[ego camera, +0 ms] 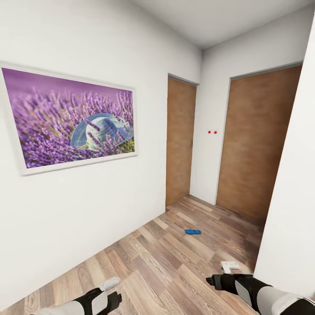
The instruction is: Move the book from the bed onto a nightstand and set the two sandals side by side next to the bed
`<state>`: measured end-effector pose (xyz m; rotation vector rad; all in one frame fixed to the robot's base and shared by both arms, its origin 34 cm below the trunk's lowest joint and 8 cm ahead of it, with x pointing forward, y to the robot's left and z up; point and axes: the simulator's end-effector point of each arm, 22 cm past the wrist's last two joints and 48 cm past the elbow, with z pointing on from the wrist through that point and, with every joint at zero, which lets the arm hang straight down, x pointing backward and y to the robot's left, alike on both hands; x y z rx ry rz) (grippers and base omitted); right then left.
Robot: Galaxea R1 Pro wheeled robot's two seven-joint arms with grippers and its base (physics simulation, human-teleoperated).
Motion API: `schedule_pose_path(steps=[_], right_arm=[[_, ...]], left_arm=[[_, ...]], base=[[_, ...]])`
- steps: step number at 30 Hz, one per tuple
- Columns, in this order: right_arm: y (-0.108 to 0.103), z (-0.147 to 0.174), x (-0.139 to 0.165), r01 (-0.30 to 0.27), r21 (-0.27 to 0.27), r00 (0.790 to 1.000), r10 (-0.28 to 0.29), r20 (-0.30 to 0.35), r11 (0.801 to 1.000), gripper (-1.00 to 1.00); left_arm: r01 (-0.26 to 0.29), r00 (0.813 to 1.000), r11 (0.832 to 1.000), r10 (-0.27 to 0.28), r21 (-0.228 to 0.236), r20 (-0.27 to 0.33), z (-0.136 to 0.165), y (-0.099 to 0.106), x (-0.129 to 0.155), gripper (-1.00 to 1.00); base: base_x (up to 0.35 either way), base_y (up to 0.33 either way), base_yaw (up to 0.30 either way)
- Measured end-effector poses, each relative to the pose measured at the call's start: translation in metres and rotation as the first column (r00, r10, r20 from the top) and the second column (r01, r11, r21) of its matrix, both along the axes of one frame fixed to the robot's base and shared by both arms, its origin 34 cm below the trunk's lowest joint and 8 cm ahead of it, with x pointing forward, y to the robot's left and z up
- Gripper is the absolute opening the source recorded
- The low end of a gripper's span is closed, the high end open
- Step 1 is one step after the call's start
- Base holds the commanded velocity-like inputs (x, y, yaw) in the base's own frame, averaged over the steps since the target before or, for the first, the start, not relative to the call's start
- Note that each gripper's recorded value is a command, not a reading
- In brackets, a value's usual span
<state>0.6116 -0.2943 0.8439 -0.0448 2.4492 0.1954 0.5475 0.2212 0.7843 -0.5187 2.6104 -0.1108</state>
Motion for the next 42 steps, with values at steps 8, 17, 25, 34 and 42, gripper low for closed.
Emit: schedule_pose_path(steps=[8,17,25,34,42], right_arm=[[0.0,-0.0001,-0.0002,0.0,0.0,1.0,0.0,0.0,1.0,1.0],[-0.0001,0.0004,-0.0002,0.001,0.0,1.0,-0.001,0.0,1.0,1.0],[-0.0006,0.0004,-0.0003,0.001,0.0,1.0,-0.001,0.0,1.0,1.0],[-0.0008,0.0003,-0.0004,0.002,0.0,1.0,-0.002,0.0,1.0,1.0],[0.0,0.0003,-0.0004,0.0,0.0,1.0,0.0,0.0,1.0,1.0]], left_arm=[[0.0,1.0,1.0,0.0,0.0,0.0,0.0,0.0,-0.0001,1.0],[0.0,1.0,1.0,0.0,0.0,0.0,0.0002,-0.0001,-0.0003,1.0],[0.0,1.0,1.0,0.0,0.0,0.0,0.0003,-0.0002,-0.0002,1.0],[0.001,1.0,1.0,-0.001,-0.001,0.0,0.0002,-0.0009,-0.0003,1.0],[0.001,1.0,1.0,-0.001,-0.001,0.0,0.0001,-0.001,-0.0005,1.0]], base=[[0.111,0.322,0.0],[0.3,0.128,-0.036],[0.334,0.037,-0.229],[0.339,0.066,-0.288],[0.342,0.039,-0.258]])
